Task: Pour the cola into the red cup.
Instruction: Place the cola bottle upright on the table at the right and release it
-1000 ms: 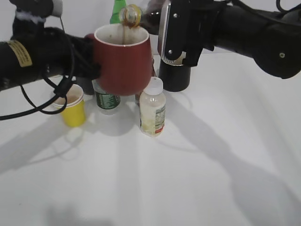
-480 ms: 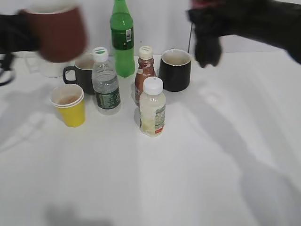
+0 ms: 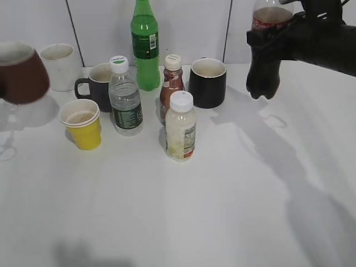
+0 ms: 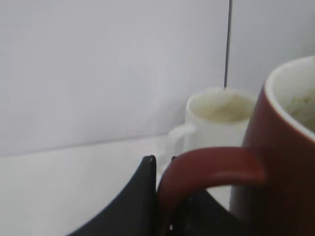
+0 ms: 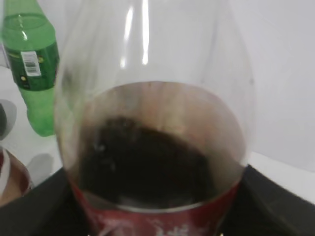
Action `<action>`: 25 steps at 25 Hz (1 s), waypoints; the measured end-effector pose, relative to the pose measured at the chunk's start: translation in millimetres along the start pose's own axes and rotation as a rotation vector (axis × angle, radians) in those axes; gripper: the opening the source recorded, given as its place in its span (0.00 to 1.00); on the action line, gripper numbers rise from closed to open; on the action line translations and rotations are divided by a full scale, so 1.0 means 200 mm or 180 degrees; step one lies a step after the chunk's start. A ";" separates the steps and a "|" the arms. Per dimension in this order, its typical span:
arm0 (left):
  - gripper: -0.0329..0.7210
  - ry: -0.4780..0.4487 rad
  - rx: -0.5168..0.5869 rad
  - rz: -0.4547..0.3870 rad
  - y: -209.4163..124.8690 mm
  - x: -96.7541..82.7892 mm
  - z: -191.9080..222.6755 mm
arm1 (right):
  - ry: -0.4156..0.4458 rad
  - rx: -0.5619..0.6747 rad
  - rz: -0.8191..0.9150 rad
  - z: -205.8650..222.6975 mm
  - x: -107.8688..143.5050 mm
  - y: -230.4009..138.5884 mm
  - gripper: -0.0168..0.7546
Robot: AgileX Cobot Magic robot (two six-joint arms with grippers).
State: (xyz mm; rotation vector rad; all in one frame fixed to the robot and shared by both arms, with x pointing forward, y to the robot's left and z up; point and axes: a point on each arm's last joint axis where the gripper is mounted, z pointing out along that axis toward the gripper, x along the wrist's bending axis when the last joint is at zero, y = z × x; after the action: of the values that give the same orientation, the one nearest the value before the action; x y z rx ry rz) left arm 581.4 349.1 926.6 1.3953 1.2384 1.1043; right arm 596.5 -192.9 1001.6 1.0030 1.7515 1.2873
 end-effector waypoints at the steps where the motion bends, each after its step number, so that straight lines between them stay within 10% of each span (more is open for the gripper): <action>1: 0.11 -0.0027 -0.0020 0.0015 -0.03 0.00 0.03 | 0.0007 -0.0032 -0.0002 0.00 0.00 0.00 0.64; 12: 0.11 -0.0126 0.0124 -0.0031 -0.40 0.00 0.19 | 0.0019 -0.0076 0.0094 0.00 0.00 0.01 0.64; 25: 0.21 -0.0155 0.0063 -0.0057 -0.42 0.00 0.19 | 0.0021 -0.0078 0.0107 0.00 0.00 0.01 0.64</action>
State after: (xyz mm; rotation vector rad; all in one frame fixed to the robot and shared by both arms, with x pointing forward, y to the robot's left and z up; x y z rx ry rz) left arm 606.4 350.1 838.3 1.4154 1.2276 1.0424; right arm 596.6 -192.0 1003.7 1.0196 1.7266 1.3312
